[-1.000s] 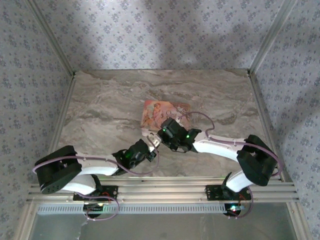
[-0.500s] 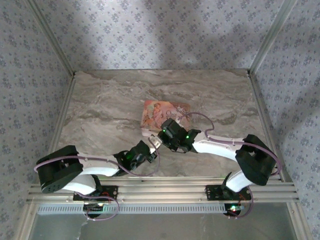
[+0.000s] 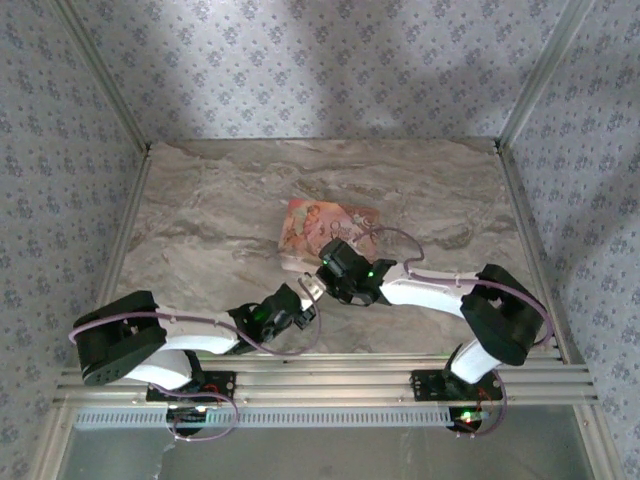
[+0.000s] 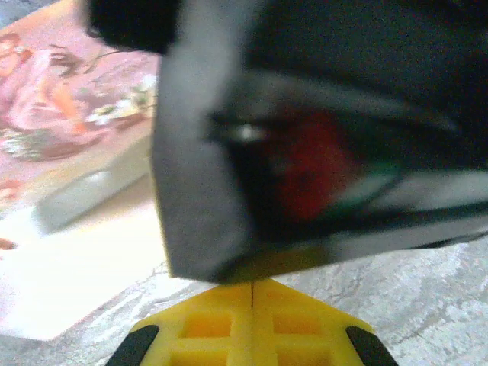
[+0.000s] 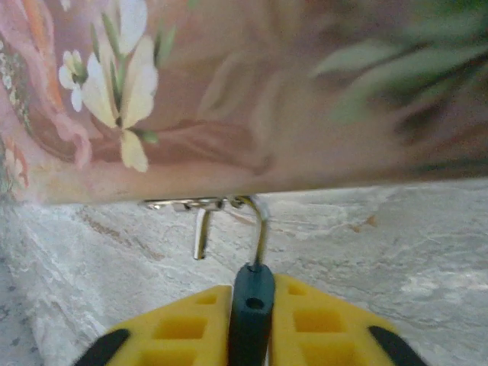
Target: Unlock a padlock with a key
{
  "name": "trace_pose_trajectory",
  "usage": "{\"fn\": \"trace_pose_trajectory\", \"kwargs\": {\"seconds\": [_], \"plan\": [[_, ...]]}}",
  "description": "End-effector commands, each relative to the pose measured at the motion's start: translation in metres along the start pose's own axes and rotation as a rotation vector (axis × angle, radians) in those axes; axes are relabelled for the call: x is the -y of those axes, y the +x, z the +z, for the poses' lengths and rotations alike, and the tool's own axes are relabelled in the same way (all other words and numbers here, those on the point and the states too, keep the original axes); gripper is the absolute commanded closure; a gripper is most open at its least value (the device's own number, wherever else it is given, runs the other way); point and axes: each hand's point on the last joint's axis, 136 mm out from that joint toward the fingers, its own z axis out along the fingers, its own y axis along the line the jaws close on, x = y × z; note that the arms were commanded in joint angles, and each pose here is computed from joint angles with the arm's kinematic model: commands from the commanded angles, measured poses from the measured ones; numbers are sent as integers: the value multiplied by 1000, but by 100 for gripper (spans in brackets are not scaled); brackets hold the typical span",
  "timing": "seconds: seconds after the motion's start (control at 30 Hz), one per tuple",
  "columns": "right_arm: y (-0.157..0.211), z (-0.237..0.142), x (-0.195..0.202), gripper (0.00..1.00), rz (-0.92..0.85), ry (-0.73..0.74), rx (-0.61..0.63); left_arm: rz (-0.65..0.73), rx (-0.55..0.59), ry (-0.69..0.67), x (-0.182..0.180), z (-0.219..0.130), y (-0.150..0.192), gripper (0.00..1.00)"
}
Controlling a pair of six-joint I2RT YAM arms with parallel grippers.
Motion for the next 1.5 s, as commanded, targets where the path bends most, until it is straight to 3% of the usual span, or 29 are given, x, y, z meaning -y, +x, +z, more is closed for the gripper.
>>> {"fn": "trace_pose_trajectory", "kwargs": {"seconds": [0.0, 0.07, 0.17, 0.2, 0.27, 0.33, 0.43, 0.7, 0.9, 1.23, 1.47], "plan": [[-1, 3, 6, 94, 6, 20, 3, -15, 22, -8, -1, -2, -5, 100], [-1, 3, 9, 100, 3, 26, 6, -14, 24, 0, 0, -3, -4, 100], [-1, 4, 12, 100, -3, 28, 6, -20, 31, 8, 1, -4, -4, 100], [-1, 4, 14, 100, -7, 31, 5, -23, 32, 5, 0, -5, -4, 96], [-3, 2, 17, 100, -23, 34, 7, -33, 30, -2, -2, -8, -5, 74], [-7, -2, 23, 100, -40, 39, 10, -52, 30, -24, -8, -13, -5, 61], [-14, -9, 35, 100, -76, 46, -5, -100, 35, -65, -21, -23, -5, 52], [-21, -20, 46, 100, -115, 86, -23, -326, 3, -113, -62, -43, 19, 49], [-20, -19, 50, 100, -9, 83, 19, -355, 9, -117, -67, -52, 14, 48], [-39, -31, 23, 100, 93, 89, 214, -371, 24, -46, -56, -49, 7, 46], [-44, -33, 35, 100, 207, 89, 287, -388, 13, -17, -53, -53, 0, 46]]}}
